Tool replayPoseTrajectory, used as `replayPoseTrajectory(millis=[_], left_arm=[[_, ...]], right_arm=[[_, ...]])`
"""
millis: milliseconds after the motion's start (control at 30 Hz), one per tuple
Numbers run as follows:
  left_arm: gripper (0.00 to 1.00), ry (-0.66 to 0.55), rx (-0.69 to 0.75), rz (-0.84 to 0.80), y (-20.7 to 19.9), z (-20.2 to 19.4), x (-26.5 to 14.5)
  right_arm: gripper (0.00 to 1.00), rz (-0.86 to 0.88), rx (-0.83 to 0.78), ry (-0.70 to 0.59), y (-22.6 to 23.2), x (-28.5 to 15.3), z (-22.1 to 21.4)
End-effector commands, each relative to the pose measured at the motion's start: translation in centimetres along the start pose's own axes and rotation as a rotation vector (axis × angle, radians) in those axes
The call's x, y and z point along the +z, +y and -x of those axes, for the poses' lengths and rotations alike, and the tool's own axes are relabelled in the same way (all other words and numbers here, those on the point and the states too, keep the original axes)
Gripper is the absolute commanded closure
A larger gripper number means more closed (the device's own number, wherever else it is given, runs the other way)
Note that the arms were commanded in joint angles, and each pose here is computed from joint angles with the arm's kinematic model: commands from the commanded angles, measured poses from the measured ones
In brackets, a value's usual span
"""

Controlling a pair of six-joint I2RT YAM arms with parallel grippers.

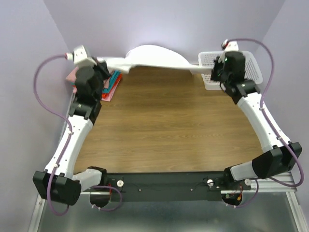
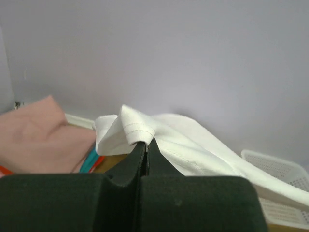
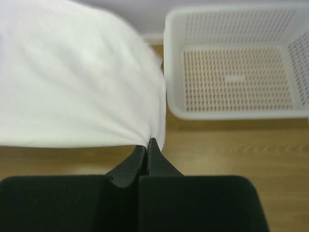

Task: Fold and stack the t-shirts
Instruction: Flatten the tshirt out

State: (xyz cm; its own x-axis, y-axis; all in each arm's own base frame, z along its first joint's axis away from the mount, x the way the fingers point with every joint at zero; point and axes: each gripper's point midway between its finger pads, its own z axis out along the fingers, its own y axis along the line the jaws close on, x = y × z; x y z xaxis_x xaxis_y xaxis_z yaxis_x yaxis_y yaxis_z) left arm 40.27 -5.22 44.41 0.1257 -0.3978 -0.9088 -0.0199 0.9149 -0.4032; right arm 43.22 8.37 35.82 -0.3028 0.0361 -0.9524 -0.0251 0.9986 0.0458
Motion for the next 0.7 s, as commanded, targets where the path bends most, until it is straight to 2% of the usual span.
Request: replayPoseTrajectory(millis=[0,33,67,133,167,200,233,300,433,667], left_arm=[[1.0,0.116,-0.133,0.082,4.0,-8.7,-2.0],[1.0,0.147,-0.184,0.084,4.4,-10.5,-2.7],[1.0,0.205,-0.192,0.107,5.7,-13.8,-4.0],[1.0,0.256,-0.223,0.136,6.6,-16.8,-5.6],[1.0,0.323,-0.25,0.184,8.1,-20.4,-7.1],[1.0,0.339,-0.269,0.196,8.5,-21.5,-8.0],[1.0,0.39,-0.269,0.232,9.6,-24.0,-9.4],[1.0,0.432,-0.292,0.251,10.0,-25.5,-10.6],[1.0,0.558,-0.295,0.338,11.4,-29.9,-14.8],[1.0,0.726,-0.368,0.361,10.8,-34.0,-20.1]], right_arm=[[1.0,0.039,0.01,0.143,0.0,0.6,-8.2],[1.0,0.038,0.019,0.168,0.0,0.6,-9.6],[0.99,0.02,0.021,0.238,-0.5,0.4,-13.4],[1.0,0.0,0.065,0.303,-0.8,0.1,-17.0],[1.0,-0.008,0.083,0.328,-0.9,-0.2,-18.5],[0.99,-0.024,0.088,0.405,-1.3,-0.7,-22.2],[1.0,-0.044,0.13,0.435,-1.4,-1.1,-23.8],[0.99,-0.083,0.157,0.523,-2.1,-2.3,-28.1],[1.0,-0.135,0.231,0.611,-2.7,-4.5,-32.6],[1.0,-0.136,0.377,0.661,-2.2,-8.5,-35.4]])
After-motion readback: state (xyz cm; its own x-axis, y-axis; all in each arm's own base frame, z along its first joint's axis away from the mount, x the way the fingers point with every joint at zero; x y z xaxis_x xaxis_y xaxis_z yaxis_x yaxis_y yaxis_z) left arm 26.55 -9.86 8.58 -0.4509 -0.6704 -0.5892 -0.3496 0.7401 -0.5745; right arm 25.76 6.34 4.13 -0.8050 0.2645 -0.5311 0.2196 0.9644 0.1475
